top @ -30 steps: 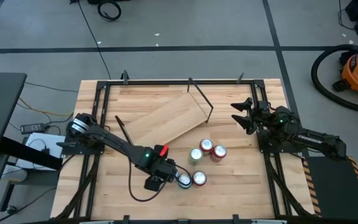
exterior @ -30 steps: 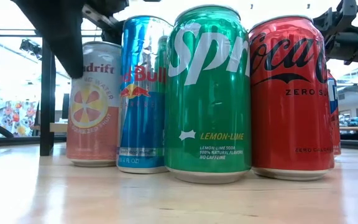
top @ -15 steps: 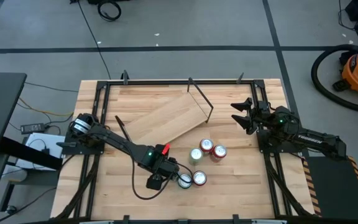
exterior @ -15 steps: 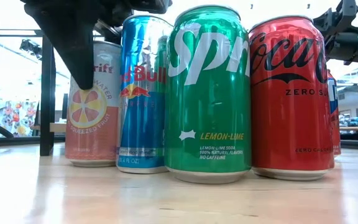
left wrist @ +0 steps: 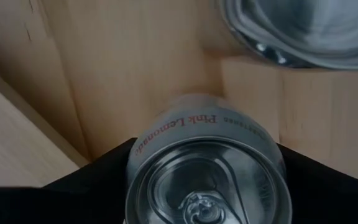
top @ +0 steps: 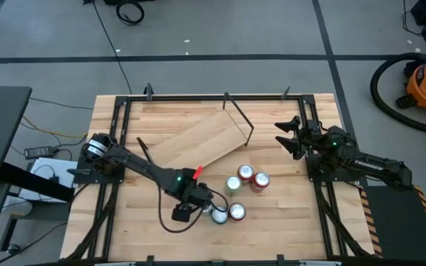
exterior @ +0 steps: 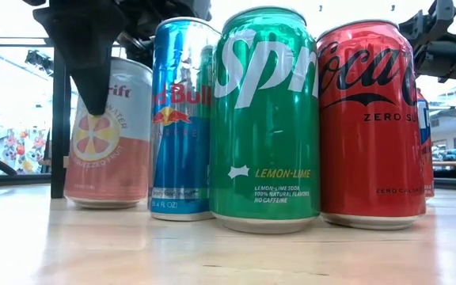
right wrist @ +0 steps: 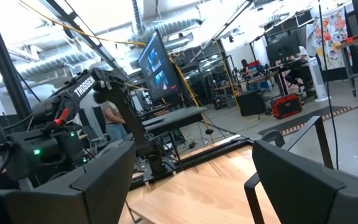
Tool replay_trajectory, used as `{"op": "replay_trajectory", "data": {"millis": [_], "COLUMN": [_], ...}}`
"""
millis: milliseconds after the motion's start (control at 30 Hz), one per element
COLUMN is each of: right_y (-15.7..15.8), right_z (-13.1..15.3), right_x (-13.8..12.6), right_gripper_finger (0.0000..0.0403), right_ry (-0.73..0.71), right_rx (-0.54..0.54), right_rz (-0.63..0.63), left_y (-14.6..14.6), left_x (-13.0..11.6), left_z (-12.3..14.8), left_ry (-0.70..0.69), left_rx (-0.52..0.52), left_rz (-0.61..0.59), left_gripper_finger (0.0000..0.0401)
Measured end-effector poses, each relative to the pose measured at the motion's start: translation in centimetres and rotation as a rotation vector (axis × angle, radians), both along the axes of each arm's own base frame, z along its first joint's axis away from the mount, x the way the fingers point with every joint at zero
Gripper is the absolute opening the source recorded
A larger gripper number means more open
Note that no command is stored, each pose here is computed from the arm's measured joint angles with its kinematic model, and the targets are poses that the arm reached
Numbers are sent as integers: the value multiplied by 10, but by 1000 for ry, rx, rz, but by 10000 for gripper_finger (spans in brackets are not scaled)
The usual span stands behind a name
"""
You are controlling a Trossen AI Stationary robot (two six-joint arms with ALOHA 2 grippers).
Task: Place canned beverage on shelf
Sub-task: Put the orange white soda can on the shelf
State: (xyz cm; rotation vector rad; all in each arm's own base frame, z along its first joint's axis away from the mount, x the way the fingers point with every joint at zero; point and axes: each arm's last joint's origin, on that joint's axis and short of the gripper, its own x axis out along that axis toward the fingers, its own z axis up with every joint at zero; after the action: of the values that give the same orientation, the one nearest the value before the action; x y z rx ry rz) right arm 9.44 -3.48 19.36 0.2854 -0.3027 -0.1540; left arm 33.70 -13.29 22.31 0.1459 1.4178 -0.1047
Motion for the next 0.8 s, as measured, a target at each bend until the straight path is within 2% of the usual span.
{"op": "replay_trajectory", "data": {"millis": [300,800], "right_y": [0,0], "right_z": [0,0], "right_x": [0,0], "right_gripper_finger": [334,334], "right_ry": [0,0], "right_rx": [0,0], "right_rz": [0,0], "left_y": [9,47], "left_x": [0,-12], "left_z": [4,49], "left_ry": [20,-90], "left_rx": [-33,-90], "left_rz": [60,264], "left_gripper_finger": [305,305]}}
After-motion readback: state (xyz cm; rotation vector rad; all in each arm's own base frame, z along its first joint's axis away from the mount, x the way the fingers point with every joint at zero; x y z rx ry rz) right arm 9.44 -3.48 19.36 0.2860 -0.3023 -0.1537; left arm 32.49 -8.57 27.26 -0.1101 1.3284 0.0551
